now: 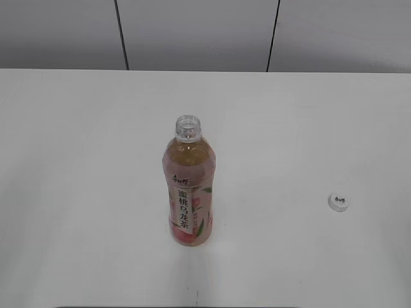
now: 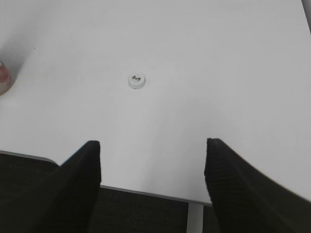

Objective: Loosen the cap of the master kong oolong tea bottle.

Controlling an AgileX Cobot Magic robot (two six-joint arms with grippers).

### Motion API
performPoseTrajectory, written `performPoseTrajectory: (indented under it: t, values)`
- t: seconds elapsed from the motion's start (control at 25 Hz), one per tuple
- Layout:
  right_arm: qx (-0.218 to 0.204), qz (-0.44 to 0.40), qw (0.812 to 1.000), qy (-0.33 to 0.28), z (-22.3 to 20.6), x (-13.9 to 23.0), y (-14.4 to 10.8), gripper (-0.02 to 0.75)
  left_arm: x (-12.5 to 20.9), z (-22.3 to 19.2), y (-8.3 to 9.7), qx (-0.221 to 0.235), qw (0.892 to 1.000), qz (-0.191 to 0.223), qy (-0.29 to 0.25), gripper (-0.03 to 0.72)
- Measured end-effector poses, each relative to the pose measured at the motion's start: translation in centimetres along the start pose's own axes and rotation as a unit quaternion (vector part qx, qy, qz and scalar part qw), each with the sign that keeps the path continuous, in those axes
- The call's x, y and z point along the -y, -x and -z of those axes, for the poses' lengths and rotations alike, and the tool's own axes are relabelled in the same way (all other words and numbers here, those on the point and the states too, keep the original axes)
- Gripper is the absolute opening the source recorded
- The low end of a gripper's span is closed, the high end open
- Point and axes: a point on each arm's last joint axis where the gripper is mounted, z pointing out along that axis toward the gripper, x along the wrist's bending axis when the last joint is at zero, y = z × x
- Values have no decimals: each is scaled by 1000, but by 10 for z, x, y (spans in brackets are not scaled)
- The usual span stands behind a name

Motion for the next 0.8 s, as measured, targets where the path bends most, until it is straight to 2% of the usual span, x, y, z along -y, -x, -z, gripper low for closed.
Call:
performPoseTrajectory:
  t: [0.68,0.8]
  values:
    - [0,0,1000,0,0,0,0,511,0,0,-1,-4,1000,-5,4,510]
    - [0,0,1000,3,1,0,0,511,3,7,-1,-19,999,5,27,510]
